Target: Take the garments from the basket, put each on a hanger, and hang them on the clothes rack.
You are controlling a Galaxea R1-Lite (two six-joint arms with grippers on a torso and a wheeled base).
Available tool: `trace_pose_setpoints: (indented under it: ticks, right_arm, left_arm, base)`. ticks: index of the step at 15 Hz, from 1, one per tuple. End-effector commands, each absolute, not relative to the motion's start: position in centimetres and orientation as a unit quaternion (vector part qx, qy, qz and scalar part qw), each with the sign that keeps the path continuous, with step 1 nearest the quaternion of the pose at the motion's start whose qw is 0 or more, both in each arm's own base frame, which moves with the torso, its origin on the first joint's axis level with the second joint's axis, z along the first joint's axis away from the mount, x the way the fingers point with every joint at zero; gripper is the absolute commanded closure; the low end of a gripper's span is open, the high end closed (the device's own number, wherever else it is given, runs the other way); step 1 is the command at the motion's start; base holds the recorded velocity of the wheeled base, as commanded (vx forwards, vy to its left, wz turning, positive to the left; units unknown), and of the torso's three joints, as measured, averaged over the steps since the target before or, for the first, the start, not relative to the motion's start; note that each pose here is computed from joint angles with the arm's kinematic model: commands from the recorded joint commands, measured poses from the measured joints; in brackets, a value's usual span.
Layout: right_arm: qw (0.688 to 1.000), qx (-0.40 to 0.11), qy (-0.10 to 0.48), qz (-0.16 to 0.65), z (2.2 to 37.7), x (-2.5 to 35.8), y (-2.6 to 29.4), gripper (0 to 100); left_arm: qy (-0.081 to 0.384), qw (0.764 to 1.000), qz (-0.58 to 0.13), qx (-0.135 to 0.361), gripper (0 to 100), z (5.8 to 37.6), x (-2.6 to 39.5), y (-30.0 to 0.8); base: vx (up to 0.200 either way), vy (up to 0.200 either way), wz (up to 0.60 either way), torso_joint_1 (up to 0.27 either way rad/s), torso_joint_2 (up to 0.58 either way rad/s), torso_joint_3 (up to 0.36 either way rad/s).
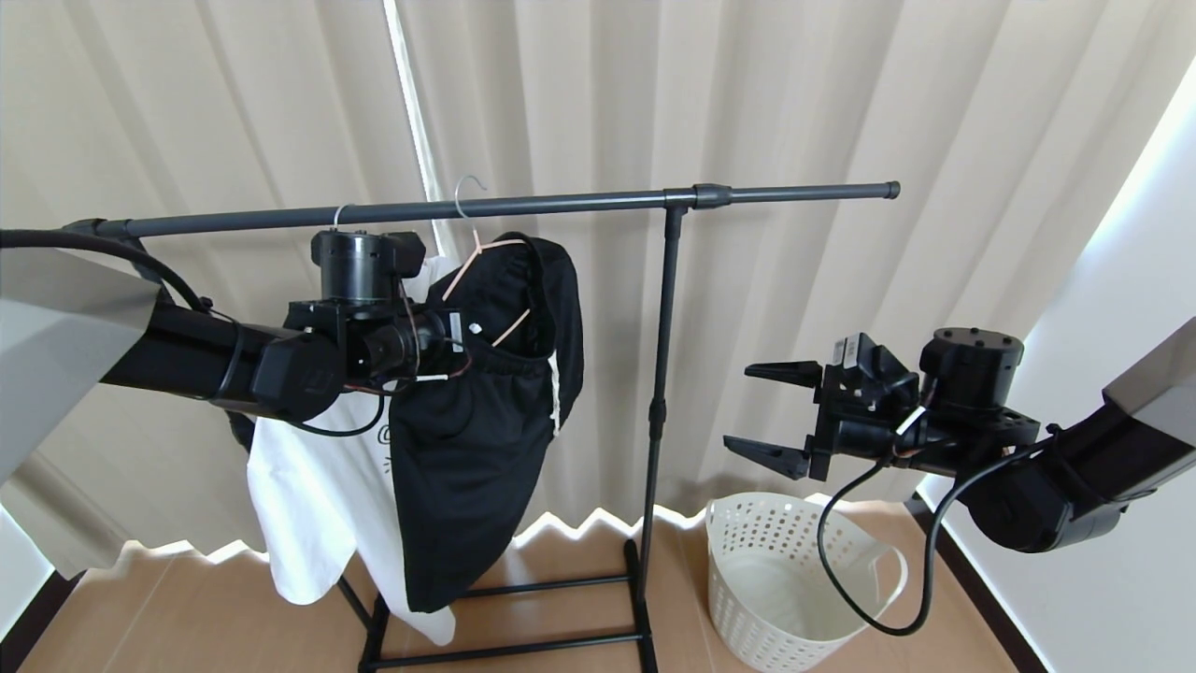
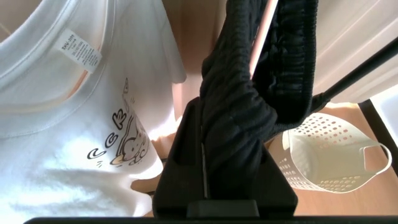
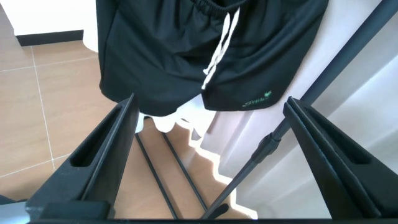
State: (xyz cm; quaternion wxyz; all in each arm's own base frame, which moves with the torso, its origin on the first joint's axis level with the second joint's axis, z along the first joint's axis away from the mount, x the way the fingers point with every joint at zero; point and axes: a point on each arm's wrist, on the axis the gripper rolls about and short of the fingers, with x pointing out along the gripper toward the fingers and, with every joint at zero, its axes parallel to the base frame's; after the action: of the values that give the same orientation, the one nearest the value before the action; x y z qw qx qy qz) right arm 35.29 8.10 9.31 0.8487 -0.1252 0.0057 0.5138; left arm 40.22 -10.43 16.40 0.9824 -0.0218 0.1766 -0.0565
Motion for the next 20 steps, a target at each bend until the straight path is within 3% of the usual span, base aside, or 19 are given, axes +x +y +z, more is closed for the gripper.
trace_pose_setpoints:
  ticks: [1,20]
  right_arm:
    - [0.848,-0.125,0.005,0.514,9.3,35.3,8.1,0]
    - [0.848,-0.124,0.009,0.515,8.9,35.4,8.1,0]
  left_arm:
    - [0.176,0.983,-0.057,-0.022,100,16.2,40.6,-10.5]
    - [0.180,0.982,-0.054,-0.021,100,14.4,43.0,-11.1]
  base:
    - [0.000,0.000,0.00,0.000,0.00,0.000]
    - [0.000,0.000,0.00,0.000,0.00,0.000]
